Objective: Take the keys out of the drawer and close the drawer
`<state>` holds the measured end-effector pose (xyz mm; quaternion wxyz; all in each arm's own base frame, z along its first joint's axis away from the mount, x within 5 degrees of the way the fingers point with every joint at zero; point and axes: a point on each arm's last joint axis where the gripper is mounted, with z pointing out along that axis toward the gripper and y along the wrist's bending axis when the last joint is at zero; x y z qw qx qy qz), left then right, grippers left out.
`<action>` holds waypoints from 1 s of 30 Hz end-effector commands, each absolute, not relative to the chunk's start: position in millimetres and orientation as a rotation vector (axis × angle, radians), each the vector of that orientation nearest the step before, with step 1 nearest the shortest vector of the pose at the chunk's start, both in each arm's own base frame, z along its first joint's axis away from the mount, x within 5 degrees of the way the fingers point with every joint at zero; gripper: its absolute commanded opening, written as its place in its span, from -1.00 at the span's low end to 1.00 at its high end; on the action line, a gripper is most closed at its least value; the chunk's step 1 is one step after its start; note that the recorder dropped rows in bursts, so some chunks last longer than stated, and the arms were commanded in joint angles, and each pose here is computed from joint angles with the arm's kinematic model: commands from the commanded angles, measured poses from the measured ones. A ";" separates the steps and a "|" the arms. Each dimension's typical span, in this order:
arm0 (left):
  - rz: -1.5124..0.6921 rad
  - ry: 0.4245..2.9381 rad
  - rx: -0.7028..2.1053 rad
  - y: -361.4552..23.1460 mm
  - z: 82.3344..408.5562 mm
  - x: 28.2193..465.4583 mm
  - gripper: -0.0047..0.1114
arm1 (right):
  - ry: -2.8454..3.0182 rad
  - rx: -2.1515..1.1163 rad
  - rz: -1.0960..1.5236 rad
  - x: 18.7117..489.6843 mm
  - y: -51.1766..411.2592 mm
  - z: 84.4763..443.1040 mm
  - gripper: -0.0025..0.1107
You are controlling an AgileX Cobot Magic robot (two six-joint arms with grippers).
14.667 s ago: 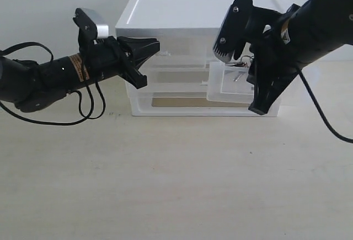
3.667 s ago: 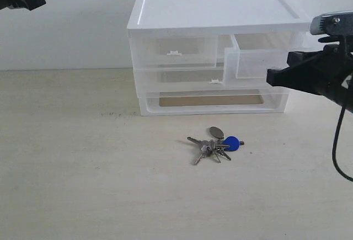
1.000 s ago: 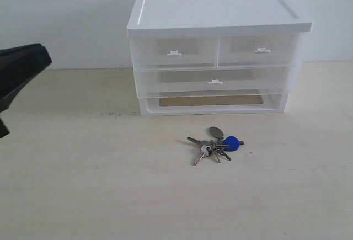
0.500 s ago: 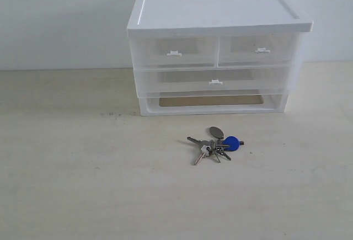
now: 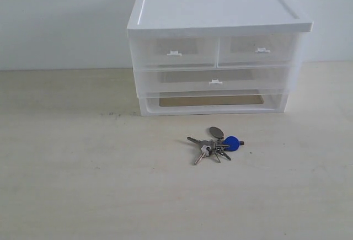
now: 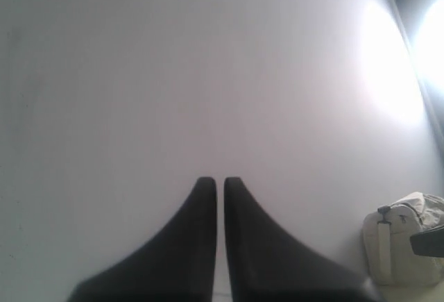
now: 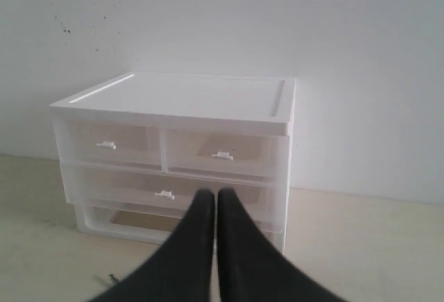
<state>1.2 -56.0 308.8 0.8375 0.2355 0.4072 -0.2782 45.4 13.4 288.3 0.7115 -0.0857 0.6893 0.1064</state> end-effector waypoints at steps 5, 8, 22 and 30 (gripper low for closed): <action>-0.586 0.889 0.513 -57.1 305.1 1.9 -0.84 | 1.536 -0.194 0.225 45.4 13.1 286.9 -0.96; -0.586 0.889 0.513 -57.1 305.1 1.9 -0.84 | 1.536 -0.194 0.225 45.4 13.1 286.9 -0.96; -0.587 0.888 0.514 -57.2 305.1 1.8 -0.84 | 1.536 -0.194 0.225 45.4 13.1 286.9 -0.96; -0.556 0.879 0.526 -57.1 305.1 2.0 -0.84 | 1.536 -0.194 0.225 45.4 13.1 286.9 -0.96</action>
